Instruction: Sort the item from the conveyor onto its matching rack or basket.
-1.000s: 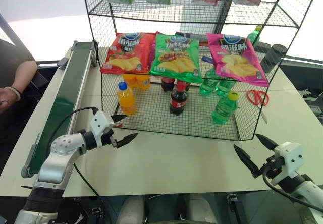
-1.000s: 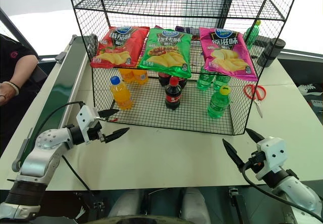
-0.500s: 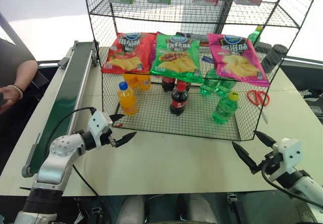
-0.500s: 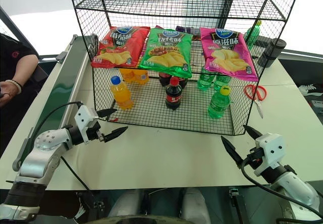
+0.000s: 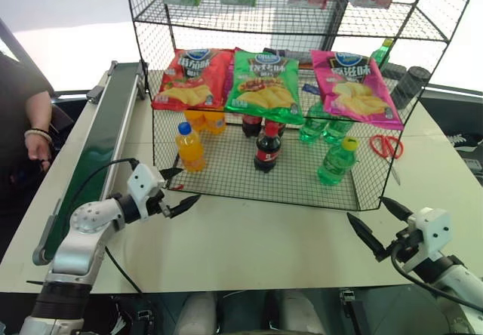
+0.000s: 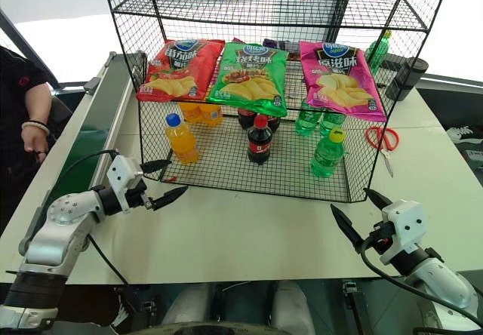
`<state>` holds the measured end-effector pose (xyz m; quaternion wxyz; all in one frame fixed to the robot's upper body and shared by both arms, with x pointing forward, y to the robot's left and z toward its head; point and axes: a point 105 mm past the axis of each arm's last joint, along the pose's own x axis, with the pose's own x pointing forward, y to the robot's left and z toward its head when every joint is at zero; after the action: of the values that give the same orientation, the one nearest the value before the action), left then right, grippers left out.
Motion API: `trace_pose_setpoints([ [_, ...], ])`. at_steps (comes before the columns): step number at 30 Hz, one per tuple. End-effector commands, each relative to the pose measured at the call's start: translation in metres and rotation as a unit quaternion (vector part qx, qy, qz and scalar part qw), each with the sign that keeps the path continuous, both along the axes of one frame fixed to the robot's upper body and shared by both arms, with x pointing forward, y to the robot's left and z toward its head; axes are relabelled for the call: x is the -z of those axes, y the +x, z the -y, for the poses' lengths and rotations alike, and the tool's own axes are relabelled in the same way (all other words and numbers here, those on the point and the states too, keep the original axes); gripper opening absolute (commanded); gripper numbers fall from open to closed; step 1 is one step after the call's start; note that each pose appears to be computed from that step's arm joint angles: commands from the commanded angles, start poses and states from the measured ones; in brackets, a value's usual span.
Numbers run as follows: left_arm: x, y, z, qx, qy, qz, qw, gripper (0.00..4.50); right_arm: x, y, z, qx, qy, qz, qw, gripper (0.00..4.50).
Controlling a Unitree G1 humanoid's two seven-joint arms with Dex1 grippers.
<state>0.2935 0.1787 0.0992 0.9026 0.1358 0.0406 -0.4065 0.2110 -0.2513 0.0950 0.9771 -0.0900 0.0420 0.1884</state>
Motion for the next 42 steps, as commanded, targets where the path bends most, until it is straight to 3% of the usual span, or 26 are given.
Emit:
trace_pose_setpoints([
  [1,-0.015,0.004,-0.004,-0.009,-0.012,0.03,0.999,4.5,-0.012,0.001,-0.005,-0.01,-0.007,0.021,1.0,4.45],
  [42,-0.028,0.007,-0.009,-0.029,-0.064,0.06,0.996,4.5,-0.012,0.011,-0.005,-0.016,-0.006,0.024,1.0,4.45],
])
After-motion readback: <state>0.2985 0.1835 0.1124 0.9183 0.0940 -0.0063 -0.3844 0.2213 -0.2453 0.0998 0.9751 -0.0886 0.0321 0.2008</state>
